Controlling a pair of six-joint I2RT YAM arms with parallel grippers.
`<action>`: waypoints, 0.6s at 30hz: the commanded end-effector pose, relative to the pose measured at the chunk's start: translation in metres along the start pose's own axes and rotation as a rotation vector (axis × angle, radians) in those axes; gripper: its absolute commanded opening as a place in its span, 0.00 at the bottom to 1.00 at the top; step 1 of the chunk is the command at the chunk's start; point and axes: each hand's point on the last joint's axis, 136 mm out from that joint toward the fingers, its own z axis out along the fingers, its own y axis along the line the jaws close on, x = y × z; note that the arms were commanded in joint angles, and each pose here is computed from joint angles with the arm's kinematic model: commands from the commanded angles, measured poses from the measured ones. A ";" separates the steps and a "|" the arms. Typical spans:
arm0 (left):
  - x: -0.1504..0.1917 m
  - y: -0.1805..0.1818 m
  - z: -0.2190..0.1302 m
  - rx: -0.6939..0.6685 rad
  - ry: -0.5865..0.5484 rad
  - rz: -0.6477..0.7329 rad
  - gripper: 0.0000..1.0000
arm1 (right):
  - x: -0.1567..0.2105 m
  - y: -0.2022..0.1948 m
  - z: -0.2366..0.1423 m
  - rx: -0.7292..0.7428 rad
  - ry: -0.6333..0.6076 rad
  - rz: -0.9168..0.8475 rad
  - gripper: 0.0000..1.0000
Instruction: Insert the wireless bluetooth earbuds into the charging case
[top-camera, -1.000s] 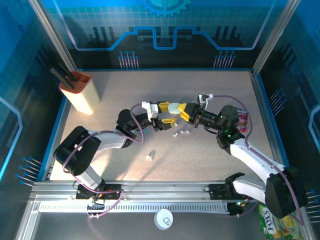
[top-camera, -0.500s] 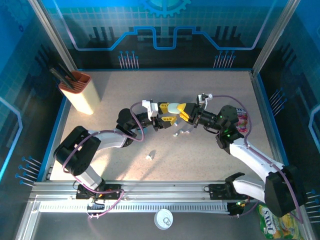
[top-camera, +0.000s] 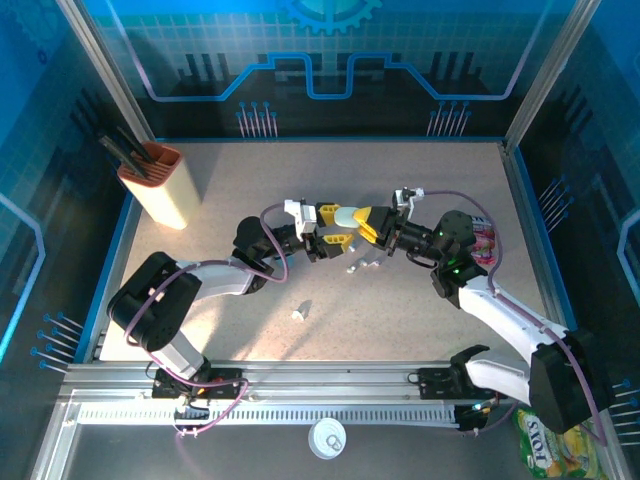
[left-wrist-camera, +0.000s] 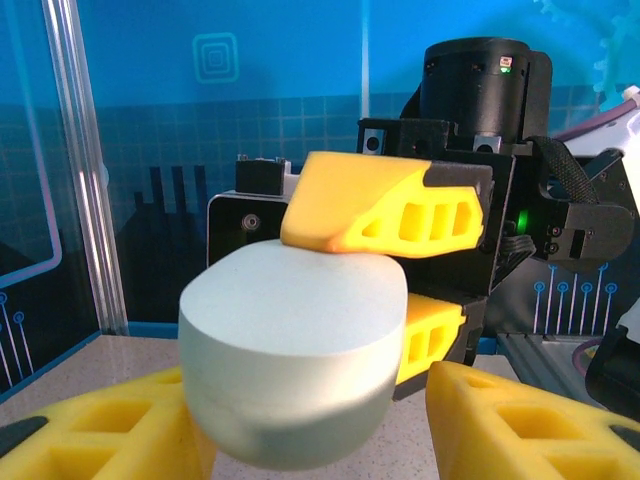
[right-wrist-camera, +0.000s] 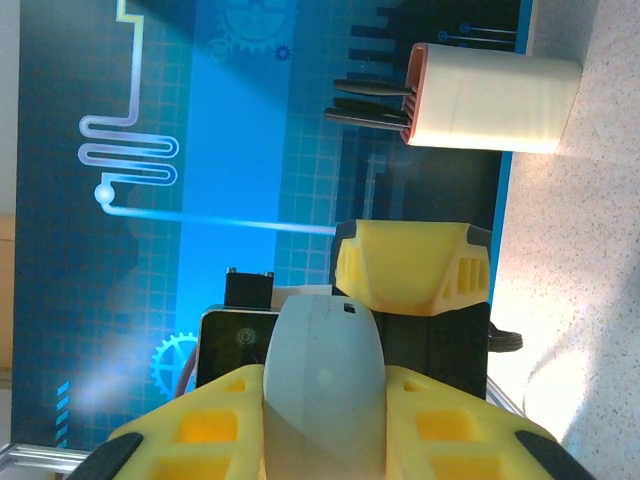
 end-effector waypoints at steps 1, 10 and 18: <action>-0.015 -0.004 0.007 0.030 -0.042 0.027 0.55 | 0.004 -0.006 0.003 0.010 0.016 -0.010 0.03; -0.014 -0.006 0.006 0.040 -0.037 0.016 0.47 | 0.005 -0.006 0.006 0.005 0.021 -0.013 0.03; -0.010 -0.008 0.005 0.047 -0.029 0.019 0.49 | 0.005 -0.001 0.006 -0.012 0.022 -0.020 0.03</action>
